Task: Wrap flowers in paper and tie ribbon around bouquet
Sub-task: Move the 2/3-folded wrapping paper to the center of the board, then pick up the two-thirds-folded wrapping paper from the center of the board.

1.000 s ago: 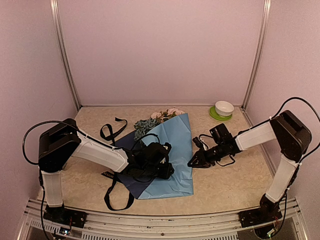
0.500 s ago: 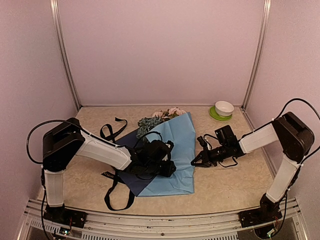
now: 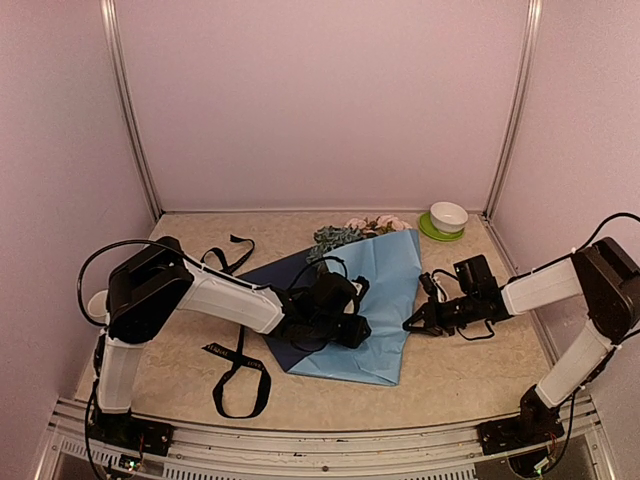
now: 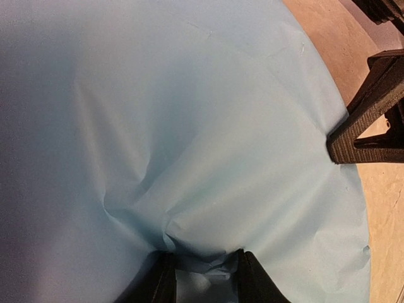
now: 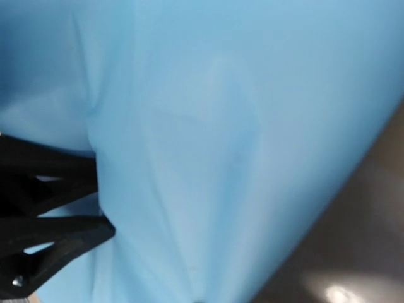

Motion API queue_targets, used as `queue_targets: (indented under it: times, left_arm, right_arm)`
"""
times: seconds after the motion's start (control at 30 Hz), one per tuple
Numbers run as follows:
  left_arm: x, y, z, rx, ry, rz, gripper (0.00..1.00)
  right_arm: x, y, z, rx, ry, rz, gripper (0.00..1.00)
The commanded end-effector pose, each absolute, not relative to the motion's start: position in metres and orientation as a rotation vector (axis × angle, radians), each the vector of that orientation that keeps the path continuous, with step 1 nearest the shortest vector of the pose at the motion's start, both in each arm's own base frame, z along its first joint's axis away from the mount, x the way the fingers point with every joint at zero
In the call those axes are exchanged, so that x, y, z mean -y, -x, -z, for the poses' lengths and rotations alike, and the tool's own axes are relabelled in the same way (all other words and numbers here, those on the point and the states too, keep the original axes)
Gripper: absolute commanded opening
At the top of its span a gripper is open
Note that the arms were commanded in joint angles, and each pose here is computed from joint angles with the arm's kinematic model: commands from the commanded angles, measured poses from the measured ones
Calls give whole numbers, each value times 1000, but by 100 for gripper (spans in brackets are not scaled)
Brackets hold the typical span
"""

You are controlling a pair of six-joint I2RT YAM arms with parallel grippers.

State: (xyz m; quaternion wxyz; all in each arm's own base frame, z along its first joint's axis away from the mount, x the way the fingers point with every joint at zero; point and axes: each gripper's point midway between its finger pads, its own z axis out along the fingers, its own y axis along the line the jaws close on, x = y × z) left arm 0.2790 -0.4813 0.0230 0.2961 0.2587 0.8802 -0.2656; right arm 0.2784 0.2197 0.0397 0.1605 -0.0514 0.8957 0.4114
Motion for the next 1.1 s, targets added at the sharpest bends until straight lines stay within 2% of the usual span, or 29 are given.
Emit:
queue_targets:
  times: [0.0, 0.13, 0.2, 0.27, 0.33, 0.53, 0.63, 0.77, 0.9, 1.0, 1.07]
  left_arm:
    - [448, -258, 33, -2504, -783, 549, 33]
    - [446, -256, 30, -2499, -766, 558, 33]
    - [446, -258, 25, -2485, -747, 570, 33]
    - [448, -261, 17, -2461, -736, 580, 33]
    - [450, -267, 8, -2430, -725, 586, 33]
    - [448, -281, -7, -2395, -667, 608, 32]
    - [448, -285, -15, -2369, -642, 614, 32]
    - [449, -290, -39, -2299, -603, 614, 33]
    - [438, -292, -88, -2116, -554, 516, 36]
    - [425, -284, -120, -2025, -513, 497, 45]
    - [411, -275, -124, -2046, -452, 542, 47]
  right_arm:
    - [-196, -291, -37, -2591, 132, -1006, 2]
    - [-181, -302, -54, -2596, 188, -774, 26]
    - [-180, -303, -69, -2585, 233, -640, 31]
    - [-193, -295, -82, -2566, 297, -581, 32]
    - [-217, -282, -88, -2545, 367, -629, 28]
    - [-299, -232, -87, -2496, 509, -1266, 1]
    - [-316, -219, -76, -2513, 553, -1358, 0]
    - [-314, -211, -39, -2625, 548, -1296, 0]
    - [-300, -210, -11, -2725, 502, -1165, 0]
    - [-296, -211, 0, -2762, 492, -1112, 0]
    - [-293, -211, 5, -2784, 494, -1074, 0]
